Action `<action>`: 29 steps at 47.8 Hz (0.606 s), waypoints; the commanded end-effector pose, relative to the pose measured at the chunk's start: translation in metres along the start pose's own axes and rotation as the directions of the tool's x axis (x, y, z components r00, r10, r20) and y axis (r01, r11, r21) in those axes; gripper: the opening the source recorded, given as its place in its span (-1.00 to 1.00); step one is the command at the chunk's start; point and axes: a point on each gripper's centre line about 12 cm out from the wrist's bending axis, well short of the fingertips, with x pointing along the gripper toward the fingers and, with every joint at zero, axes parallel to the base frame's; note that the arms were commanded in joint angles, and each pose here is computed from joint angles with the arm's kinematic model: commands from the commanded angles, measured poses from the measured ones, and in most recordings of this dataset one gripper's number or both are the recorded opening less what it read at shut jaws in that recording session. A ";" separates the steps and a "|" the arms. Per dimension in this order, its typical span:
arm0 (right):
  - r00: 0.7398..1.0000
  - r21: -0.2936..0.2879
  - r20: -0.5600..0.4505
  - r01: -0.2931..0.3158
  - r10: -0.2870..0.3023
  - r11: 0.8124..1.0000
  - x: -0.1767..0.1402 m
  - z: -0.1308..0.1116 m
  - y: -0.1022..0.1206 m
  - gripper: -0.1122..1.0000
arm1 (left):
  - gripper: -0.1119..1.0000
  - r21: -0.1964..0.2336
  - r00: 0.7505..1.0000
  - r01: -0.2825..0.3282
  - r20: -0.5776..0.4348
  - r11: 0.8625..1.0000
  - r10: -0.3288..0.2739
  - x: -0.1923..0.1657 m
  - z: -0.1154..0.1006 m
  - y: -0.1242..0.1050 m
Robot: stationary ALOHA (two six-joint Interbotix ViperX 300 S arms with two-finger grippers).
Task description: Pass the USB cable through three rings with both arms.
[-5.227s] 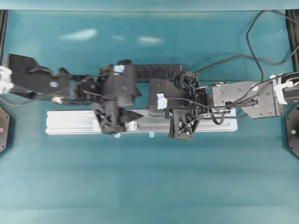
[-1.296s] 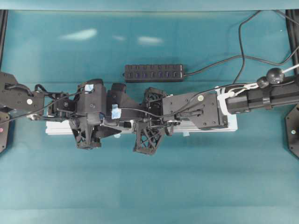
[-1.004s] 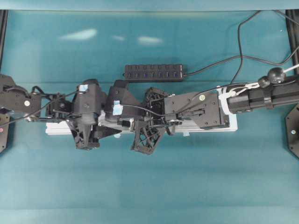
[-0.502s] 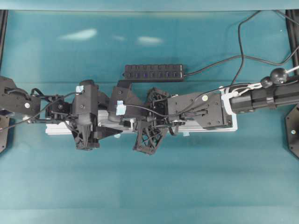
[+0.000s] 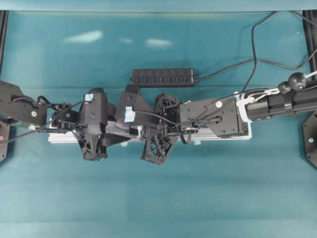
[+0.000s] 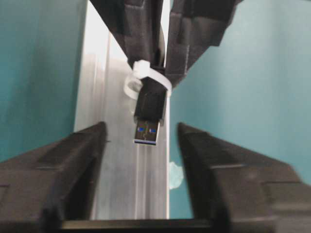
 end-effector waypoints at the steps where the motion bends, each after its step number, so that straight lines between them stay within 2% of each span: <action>1: 0.999 0.013 0.041 -0.014 0.014 1.000 -0.012 0.009 0.003 -0.94 | 0.15 0.002 0.999 0.002 0.035 1.000 -0.002 0.004 0.012 0.000; 9: 0.999 0.013 0.041 -0.014 0.014 1.000 -0.012 0.009 0.003 -0.94 | -0.04 0.004 0.999 0.001 0.040 1.000 -0.001 0.010 0.018 0.000; 20: 0.999 0.013 0.039 -0.014 0.013 1.000 -0.012 0.008 0.003 -0.94 | -0.30 0.005 1.000 0.003 0.025 1.000 -0.003 0.009 0.013 -0.001; 29: 0.999 0.013 0.041 -0.014 0.014 1.000 -0.012 0.009 0.003 -0.94 | -0.31 0.009 1.000 0.007 0.018 1.000 -0.007 0.008 0.010 -0.003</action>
